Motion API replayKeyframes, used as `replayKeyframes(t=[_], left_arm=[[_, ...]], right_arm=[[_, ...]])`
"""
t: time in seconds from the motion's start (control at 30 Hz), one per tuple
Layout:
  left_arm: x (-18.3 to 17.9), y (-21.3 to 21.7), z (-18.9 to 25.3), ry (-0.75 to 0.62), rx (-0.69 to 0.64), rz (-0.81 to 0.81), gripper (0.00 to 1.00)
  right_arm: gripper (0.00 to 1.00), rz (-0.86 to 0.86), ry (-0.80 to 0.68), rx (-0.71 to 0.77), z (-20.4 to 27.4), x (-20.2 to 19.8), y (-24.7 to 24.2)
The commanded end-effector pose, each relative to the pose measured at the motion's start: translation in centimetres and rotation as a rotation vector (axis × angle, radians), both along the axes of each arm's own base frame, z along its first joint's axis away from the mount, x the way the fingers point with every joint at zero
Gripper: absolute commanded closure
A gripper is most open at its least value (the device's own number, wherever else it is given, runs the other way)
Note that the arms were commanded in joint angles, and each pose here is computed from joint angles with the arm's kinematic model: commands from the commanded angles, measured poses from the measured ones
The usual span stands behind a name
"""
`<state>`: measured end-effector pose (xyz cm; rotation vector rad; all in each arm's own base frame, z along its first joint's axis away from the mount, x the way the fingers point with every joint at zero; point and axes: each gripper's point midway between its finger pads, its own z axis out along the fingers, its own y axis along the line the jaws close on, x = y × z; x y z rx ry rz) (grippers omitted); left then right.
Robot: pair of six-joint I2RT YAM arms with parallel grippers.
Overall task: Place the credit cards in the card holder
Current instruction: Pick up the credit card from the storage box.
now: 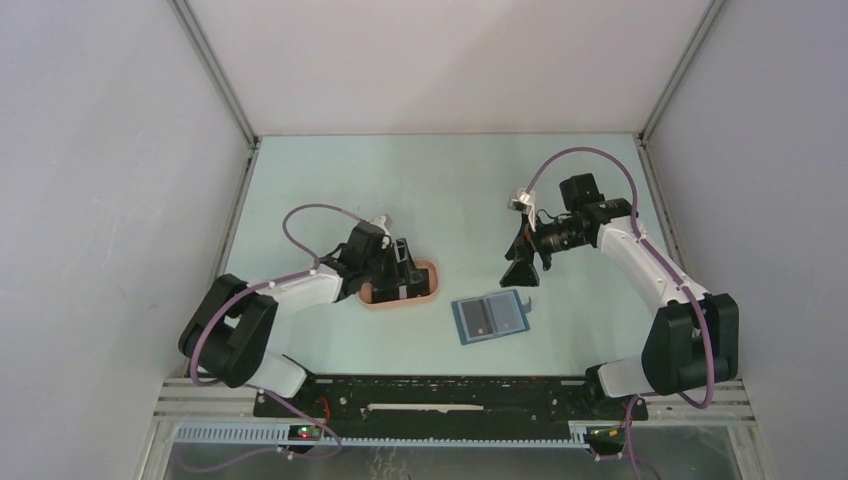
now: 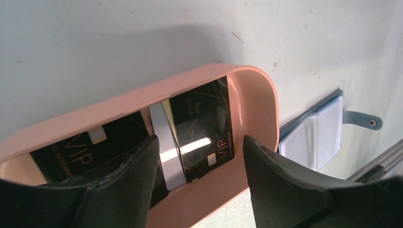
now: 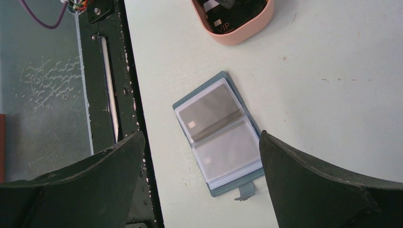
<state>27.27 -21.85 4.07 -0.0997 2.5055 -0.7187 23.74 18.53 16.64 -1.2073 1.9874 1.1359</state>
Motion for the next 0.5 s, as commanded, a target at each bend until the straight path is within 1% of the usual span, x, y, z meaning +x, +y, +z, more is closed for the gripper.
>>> replayKeyframes(t=[0.0,0.13,0.23,0.37,0.47], left_arm=[[-0.7,-1.0,-0.3,0.038,-0.078,-0.009,0.3],[-0.7,-1.4,-0.2,0.041,-0.103,-0.012,0.3],[-0.8,-0.9,-0.8,0.052,-0.063,-0.005,0.29],[-1.1,0.4,-1.7,0.072,0.016,0.012,0.24],[-1.3,0.4,-1.7,0.078,0.017,0.004,0.23]], right_arm=[[0.0,0.018,-0.024,0.004,0.3,-0.2,0.1],[0.0,0.02,-0.027,0.004,0.4,-0.2,0.1],[0.0,0.021,-0.029,0.006,0.4,-0.2,0.1],[0.0,0.022,-0.03,0.006,0.4,-0.2,0.1],[0.0,0.022,-0.027,0.005,0.3,-0.2,0.1]])
